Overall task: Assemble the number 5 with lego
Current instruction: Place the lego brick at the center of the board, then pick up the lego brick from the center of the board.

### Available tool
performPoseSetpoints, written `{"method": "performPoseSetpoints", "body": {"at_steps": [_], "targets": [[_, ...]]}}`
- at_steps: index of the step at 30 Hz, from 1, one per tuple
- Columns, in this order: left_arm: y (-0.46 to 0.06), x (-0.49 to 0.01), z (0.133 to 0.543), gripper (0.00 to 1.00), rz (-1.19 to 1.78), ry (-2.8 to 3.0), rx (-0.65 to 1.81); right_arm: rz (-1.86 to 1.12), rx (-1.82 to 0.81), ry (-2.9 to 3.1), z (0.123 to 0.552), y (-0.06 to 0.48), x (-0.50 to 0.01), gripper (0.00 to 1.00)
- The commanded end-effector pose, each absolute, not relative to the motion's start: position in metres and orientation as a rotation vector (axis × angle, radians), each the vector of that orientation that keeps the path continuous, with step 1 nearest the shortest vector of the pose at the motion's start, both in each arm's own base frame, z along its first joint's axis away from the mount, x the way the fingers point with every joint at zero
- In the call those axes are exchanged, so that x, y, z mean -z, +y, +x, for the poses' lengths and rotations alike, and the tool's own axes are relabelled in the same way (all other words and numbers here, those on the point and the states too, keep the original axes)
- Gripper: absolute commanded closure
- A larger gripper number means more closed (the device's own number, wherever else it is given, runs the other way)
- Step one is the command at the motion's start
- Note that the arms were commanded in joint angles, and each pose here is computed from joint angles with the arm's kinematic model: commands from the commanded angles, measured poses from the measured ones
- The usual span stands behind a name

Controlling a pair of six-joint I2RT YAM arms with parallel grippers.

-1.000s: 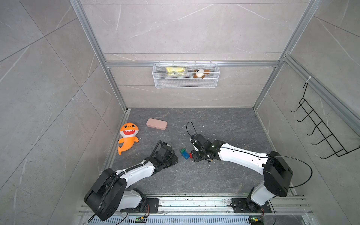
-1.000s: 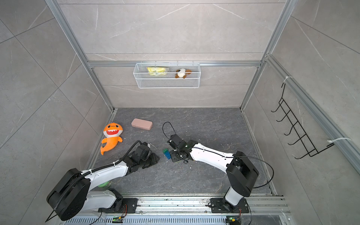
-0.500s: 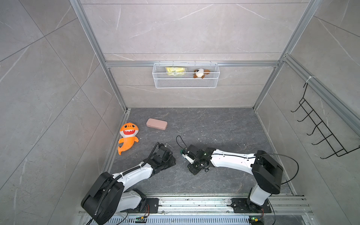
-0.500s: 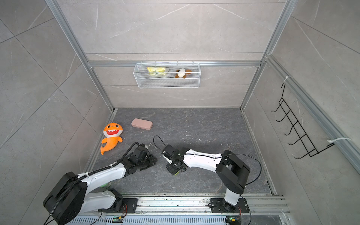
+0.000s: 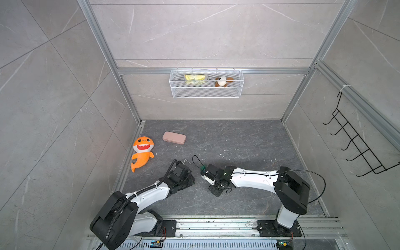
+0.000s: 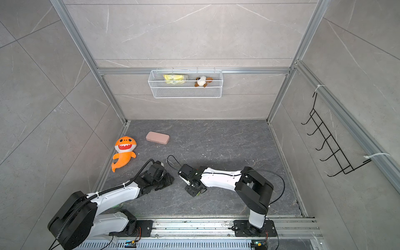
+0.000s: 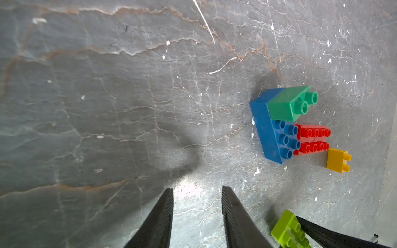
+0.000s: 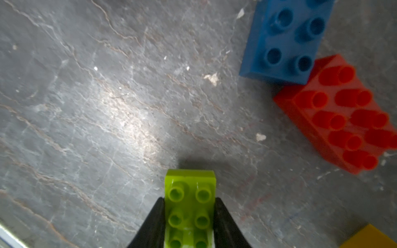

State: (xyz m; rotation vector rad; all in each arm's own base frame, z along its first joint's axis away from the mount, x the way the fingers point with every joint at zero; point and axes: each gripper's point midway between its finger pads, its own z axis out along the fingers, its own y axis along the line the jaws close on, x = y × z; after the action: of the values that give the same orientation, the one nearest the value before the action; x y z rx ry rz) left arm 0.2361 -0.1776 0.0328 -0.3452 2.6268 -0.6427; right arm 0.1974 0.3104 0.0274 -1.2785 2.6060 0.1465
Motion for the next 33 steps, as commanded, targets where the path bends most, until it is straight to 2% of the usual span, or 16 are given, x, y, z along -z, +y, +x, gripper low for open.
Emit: {"method": "performPoseSetpoints", "body": {"at_steps": [1,8,19,24,33], "targets": [[-0.177,-0.04,0.241,0.58,-0.353,2.593,0.655,-1.312,-0.056,2.609,0.197,0.301,-0.021,0.59],[-0.179,-0.04,0.24,0.58,-0.35,2.597,0.667,-1.25,-0.007,2.606,0.203,0.293,-0.032,0.53],[-0.192,-0.043,0.227,0.57,-0.237,2.629,0.733,-0.669,0.004,2.732,0.24,0.229,-0.079,0.54],[-0.211,-0.047,0.218,0.56,-0.134,2.633,0.766,-0.4,0.083,2.816,0.261,0.186,-0.071,0.53],[-0.249,-0.048,0.204,0.52,0.065,2.658,0.787,-0.279,0.057,2.892,0.285,0.176,-0.042,0.56]]}}
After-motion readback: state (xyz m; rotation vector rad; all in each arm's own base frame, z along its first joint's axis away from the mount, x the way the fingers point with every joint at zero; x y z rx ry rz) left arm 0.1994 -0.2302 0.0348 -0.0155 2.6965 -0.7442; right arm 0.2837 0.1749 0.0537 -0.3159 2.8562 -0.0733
